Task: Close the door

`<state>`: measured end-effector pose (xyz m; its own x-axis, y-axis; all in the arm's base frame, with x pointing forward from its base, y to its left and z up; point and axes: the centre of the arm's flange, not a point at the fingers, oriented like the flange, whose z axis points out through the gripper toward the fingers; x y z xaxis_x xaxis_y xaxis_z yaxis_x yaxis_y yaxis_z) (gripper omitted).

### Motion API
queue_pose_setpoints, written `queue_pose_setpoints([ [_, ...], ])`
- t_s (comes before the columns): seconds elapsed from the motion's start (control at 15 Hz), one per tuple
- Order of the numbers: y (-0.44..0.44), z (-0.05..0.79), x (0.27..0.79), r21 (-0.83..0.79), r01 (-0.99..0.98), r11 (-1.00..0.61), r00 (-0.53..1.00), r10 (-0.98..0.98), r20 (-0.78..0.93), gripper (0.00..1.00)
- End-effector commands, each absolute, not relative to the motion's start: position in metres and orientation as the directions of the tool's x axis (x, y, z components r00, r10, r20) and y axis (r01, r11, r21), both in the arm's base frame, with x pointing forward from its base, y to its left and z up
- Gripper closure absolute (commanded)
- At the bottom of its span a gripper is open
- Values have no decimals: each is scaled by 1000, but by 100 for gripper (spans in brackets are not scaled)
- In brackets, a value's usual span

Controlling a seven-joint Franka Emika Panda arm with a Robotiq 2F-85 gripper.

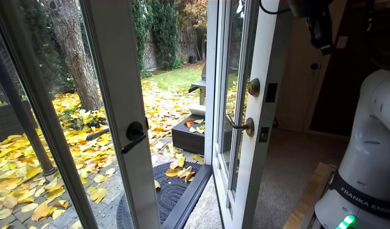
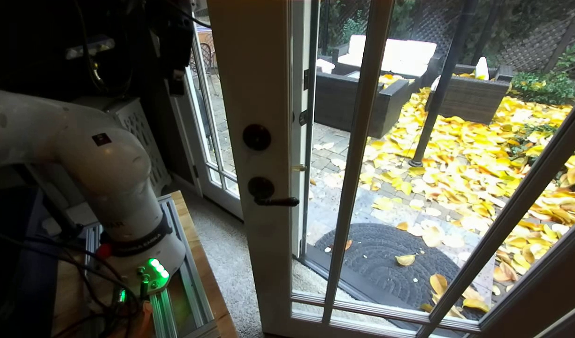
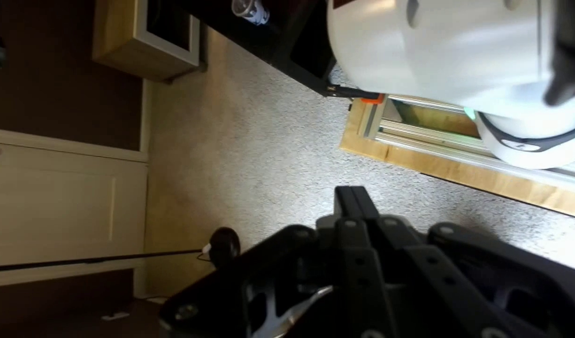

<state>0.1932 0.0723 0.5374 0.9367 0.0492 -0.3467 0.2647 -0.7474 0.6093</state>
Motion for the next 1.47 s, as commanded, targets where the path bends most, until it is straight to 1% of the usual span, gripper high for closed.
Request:
queue_pose_setpoints([
  [0.0,52,530,193,725,243,-645,952,15,-306,100],
  [0.2,53,522,203,789,280,-547,955,76,-286,100],
  [0.33,66,518,209,810,299,-504,954,167,-249,100],
  [0.67,88,518,215,845,308,-437,927,336,-164,100],
  [1.07,124,526,233,833,321,-451,830,557,-18,100],
  [1.4,145,533,263,790,327,-519,717,680,151,100],
])
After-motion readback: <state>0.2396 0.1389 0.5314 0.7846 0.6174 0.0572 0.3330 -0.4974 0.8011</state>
